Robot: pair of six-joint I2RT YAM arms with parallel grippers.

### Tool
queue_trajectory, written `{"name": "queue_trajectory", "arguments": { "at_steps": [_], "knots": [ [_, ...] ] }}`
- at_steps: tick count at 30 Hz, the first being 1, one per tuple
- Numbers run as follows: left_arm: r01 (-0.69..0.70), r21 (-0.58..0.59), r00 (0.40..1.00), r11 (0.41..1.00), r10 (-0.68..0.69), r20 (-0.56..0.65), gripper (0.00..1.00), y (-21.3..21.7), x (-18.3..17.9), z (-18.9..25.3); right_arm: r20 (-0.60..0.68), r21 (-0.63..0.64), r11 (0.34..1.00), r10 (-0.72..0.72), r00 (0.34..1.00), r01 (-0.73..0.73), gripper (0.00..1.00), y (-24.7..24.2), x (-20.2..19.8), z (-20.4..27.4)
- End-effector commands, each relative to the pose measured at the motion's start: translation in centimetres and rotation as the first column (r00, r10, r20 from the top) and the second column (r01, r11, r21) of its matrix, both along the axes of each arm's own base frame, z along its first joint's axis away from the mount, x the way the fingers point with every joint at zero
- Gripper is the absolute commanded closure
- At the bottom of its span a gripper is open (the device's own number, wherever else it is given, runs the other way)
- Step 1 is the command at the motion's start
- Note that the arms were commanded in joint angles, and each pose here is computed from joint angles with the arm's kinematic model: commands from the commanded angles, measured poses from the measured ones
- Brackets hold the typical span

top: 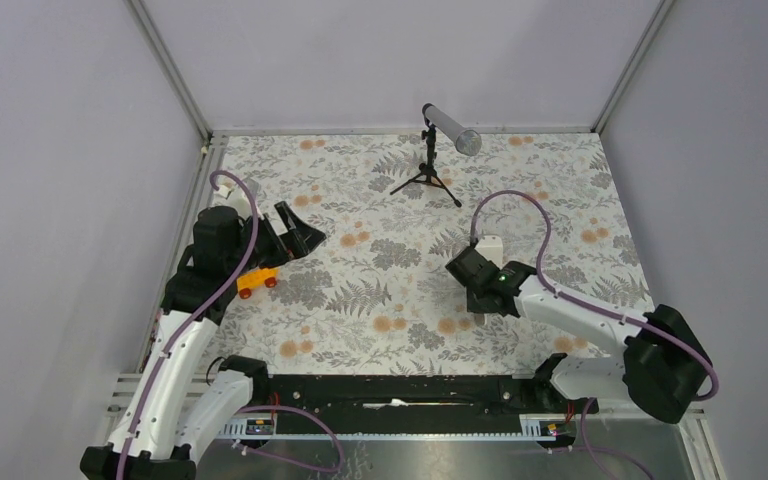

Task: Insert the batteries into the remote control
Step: Place the remote control at the center of the board.

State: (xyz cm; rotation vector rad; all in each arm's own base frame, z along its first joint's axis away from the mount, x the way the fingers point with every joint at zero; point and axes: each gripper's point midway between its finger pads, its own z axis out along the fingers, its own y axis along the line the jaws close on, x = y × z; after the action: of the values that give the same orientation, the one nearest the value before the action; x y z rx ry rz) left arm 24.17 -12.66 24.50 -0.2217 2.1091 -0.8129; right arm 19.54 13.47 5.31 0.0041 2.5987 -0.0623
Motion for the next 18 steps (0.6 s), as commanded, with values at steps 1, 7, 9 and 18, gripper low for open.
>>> {"name": "queue_trajectory", "arguments": {
  "at_steps": [1, 7, 9, 18],
  "knots": [
    [0.01, 0.019, 0.998, 1.0, -0.011, 0.058, 0.01, 0.2, -0.1, 1.0, 0.039, -0.171, 0.983, -0.064, 0.997, 0.069, 0.92, -2.8, 0.8, 0.5],
    [0.012, 0.011, 0.998, 1.0, -0.012, 0.065, 0.01, 0.2, -0.5, 1.4, -0.055, -0.313, 0.949, -0.065, 0.996, 0.045, 0.82, -3.0, 0.9, -1.3],
    [0.01, 0.009, 0.998, 1.0, -0.01, 0.065, 0.01, 0.2, -0.6, 1.4, -0.084, -0.349, 0.937, -0.052, 0.995, 0.019, 0.75, -2.8, 1.1, -2.1],
    [-0.024, 0.044, 0.998, 0.999, 0.021, 0.064, 0.01, 1.3, -2.0, 2.7, -0.025, 0.067, 0.996, 0.069, 0.997, -0.067, 0.19, 5.0, 2.4, 1.4]
  ]
}}
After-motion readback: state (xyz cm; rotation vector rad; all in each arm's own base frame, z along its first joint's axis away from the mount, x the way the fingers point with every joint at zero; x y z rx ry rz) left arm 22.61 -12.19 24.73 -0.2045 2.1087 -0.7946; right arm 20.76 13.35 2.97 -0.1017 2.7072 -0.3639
